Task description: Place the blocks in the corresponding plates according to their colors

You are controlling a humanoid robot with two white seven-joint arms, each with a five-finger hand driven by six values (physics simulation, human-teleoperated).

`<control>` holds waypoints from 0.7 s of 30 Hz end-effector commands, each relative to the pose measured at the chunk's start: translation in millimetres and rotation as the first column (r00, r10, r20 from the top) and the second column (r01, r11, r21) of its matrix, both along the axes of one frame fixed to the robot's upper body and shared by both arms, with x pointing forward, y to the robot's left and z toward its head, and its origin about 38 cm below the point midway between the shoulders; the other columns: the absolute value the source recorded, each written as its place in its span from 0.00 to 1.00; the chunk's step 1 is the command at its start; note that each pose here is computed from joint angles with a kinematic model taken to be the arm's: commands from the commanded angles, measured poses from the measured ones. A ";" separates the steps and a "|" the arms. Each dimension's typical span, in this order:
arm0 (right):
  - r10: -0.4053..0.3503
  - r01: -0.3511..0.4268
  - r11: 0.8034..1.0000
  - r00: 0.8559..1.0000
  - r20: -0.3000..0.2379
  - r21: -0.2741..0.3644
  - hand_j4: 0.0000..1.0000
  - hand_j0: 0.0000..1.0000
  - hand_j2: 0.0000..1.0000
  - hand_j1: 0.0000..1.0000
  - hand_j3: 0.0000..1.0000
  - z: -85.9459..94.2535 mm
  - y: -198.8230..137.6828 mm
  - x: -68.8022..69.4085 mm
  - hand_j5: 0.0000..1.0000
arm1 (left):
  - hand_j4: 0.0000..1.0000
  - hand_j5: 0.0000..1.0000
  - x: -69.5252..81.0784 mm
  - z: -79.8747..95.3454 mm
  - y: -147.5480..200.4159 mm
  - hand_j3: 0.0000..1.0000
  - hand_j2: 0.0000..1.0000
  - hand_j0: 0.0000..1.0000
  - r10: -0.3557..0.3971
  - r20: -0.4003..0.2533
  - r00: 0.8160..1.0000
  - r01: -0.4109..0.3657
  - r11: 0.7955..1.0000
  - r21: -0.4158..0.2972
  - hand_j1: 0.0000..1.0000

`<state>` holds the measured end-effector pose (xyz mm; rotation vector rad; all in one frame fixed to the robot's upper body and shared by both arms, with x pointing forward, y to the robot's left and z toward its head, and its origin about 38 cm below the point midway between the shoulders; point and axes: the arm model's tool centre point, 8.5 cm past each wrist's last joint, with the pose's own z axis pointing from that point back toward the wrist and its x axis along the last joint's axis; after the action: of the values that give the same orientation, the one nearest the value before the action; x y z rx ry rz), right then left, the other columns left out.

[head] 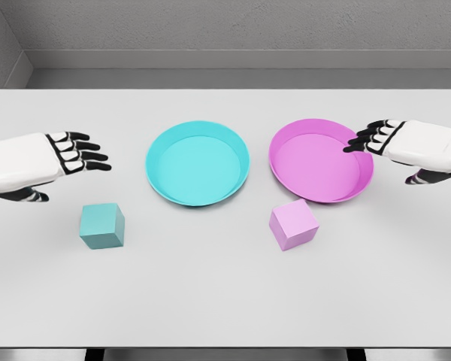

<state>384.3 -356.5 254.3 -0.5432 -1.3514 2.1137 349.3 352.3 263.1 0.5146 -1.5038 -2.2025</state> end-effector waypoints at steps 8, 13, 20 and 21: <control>0.006 -0.009 0.997 0.999 0.043 0.073 1.00 1.00 1.00 1.00 1.00 -1.0 17.8 7.4 1.00 | 0.98 0.98 7.6 -46.8 -51.7 0.98 0.98 0.98 -0.116 -0.093 0.989 0.129 0.981 0.147 0.98; 0.073 -0.077 0.995 0.996 0.053 0.067 1.00 1.00 1.00 1.00 1.00 -6.0 41.8 -4.4 1.00 | 0.98 0.98 6.5 -55.9 -51.6 0.98 0.98 0.98 -0.126 -0.086 0.988 0.142 0.966 0.216 0.98; 0.158 -0.157 0.987 0.987 -0.019 0.042 1.00 1.00 1.00 1.00 1.00 -32.2 67.4 -16.0 1.00 | 0.98 0.98 9.0 -59.8 -46.1 0.98 0.98 0.98 -0.128 -0.048 0.991 0.137 0.943 0.303 0.98; 0.166 -0.164 0.986 0.986 -0.033 0.041 1.00 1.00 1.00 1.00 1.00 -37.0 69.9 -17.6 1.00 | 0.98 0.98 9.1 -59.8 -46.0 0.98 0.98 0.98 -0.129 -0.048 0.991 0.137 0.943 0.305 0.98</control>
<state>370.4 -293.5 226.0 -0.4298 -1.4640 2.1965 357.8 305.2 204.0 0.4730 -1.2321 -2.5468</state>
